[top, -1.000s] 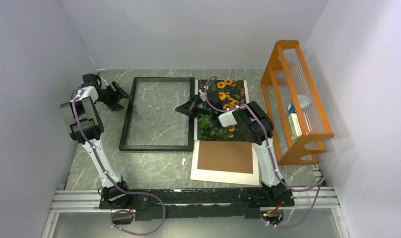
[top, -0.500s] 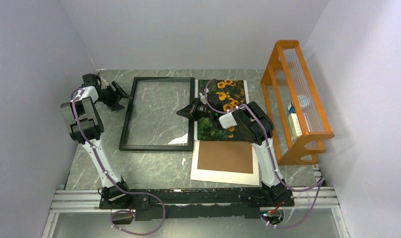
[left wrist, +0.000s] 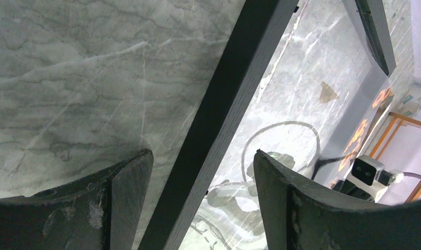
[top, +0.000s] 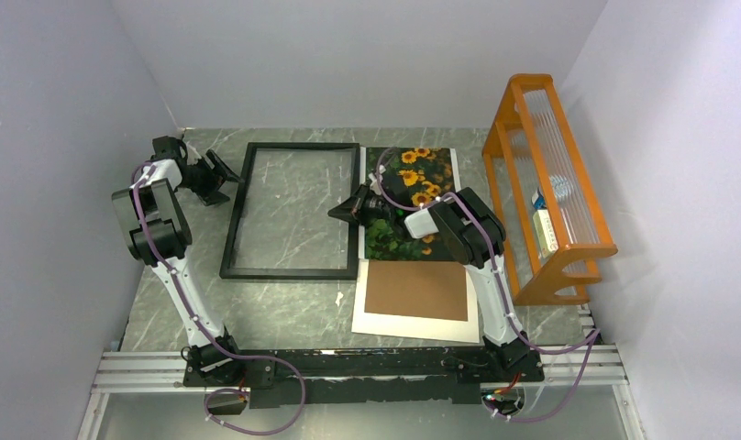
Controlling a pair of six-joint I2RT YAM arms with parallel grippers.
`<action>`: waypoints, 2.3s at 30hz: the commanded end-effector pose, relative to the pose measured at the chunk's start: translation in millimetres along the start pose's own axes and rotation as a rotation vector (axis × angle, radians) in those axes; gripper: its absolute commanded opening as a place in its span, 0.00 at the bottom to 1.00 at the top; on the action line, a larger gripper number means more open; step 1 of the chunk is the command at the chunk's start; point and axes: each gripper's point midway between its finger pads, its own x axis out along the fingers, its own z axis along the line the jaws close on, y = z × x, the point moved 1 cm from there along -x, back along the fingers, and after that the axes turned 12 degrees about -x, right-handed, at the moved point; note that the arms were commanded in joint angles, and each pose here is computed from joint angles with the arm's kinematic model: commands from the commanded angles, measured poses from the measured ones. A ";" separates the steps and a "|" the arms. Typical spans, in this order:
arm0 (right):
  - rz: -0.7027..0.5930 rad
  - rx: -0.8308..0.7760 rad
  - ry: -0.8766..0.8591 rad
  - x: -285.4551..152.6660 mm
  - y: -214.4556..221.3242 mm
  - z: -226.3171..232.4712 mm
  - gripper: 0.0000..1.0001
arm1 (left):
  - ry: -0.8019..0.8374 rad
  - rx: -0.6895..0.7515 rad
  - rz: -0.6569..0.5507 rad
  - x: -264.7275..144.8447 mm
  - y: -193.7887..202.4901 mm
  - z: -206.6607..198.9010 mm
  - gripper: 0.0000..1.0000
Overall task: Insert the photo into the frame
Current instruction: Place the photo frame item in the photo frame.
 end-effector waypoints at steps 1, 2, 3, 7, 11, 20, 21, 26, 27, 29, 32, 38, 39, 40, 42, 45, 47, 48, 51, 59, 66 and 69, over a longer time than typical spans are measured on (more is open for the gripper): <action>-0.011 -0.176 -0.070 6.9 -10.3 25.5 0.00 | -0.066 -0.002 0.034 17.8 13.0 24.2 0.78; -0.015 -0.192 -0.079 7.2 -11.0 27.1 0.00 | -0.067 -0.004 0.036 17.9 13.4 24.8 0.78; -0.015 -0.199 -0.084 7.6 -10.8 27.0 0.00 | -0.067 -0.005 0.036 17.6 13.3 24.8 0.78; -0.014 -0.210 -0.135 9.0 -10.6 32.2 0.00 | -0.064 -0.006 0.040 18.2 12.9 24.1 0.78; -0.018 -0.225 -0.187 7.8 -11.1 42.1 0.00 | -0.066 -0.006 0.043 18.6 13.5 24.7 0.78; -0.062 -0.270 -0.376 -8.2 -12.7 82.3 0.02 | -0.076 -0.008 0.041 19.1 13.4 26.3 0.78; -0.066 -0.271 -0.382 -8.8 -13.5 83.3 0.02 | -0.077 -0.008 0.039 18.8 13.3 26.2 0.78; -0.063 -0.272 -0.368 -5.4 -13.6 79.0 0.02 | -0.086 -0.012 0.026 17.5 12.4 27.1 0.78; -0.062 -0.268 -0.363 -4.5 -13.8 76.5 0.02 | -0.085 -0.013 0.025 17.7 12.3 27.0 0.78; -0.057 -0.270 -0.350 -2.4 -13.0 72.1 0.02 | -0.089 -0.016 0.023 17.7 11.9 27.8 0.78; -0.037 -0.284 -0.314 2.1 -10.3 61.6 0.03 | -0.090 -0.019 0.020 17.9 11.3 27.9 0.77; -0.031 -0.314 -0.344 0.7 -10.6 75.8 0.07 | -0.099 -0.020 0.016 16.8 10.8 28.3 0.77; -0.033 -0.322 -0.356 -0.4 -11.9 82.9 0.10 | -0.099 -0.020 0.012 16.1 9.9 28.1 0.77; -0.033 -0.329 -0.368 -1.1 -13.1 89.5 0.17 | -0.098 -0.019 0.008 15.2 9.3 27.0 0.77; -0.037 -0.334 -0.380 -1.1 -16.8 100.1 0.34 | -0.099 -0.021 0.003 14.0 8.6 26.1 0.77; -0.042 -0.339 -0.390 0.2 -23.2 112.8 0.37 | -0.104 -0.025 -0.005 12.8 7.4 25.9 0.77; -0.047 -0.347 -0.403 -0.5 -26.1 121.7 0.20 | -0.107 -0.024 -0.012 11.4 6.6 24.9 0.77; -0.048 -0.356 -0.413 -1.3 -26.6 127.0 0.12 | -0.110 -0.025 -0.017 10.4 6.0 25.1 0.77; -0.043 -0.395 -0.451 -3.8 -25.0 142.7 0.00 | -0.120 -0.023 -0.034 7.5 3.6 24.4 0.77; -0.023 -0.469 -0.549 -10.6 -17.9 167.5 0.00 | -0.236 -0.061 -0.187 -15.4 -13.0 31.5 0.77; -0.022 -0.542 -0.528 -11.8 -22.3 195.1 0.00 | -0.421 -0.167 -0.378 -58.7 -37.2 50.2 0.78; -0.024 -0.556 -0.521 -12.3 -26.1 211.3 0.00 | -0.430 -0.195 -0.401 -70.5 -44.3 51.9 0.78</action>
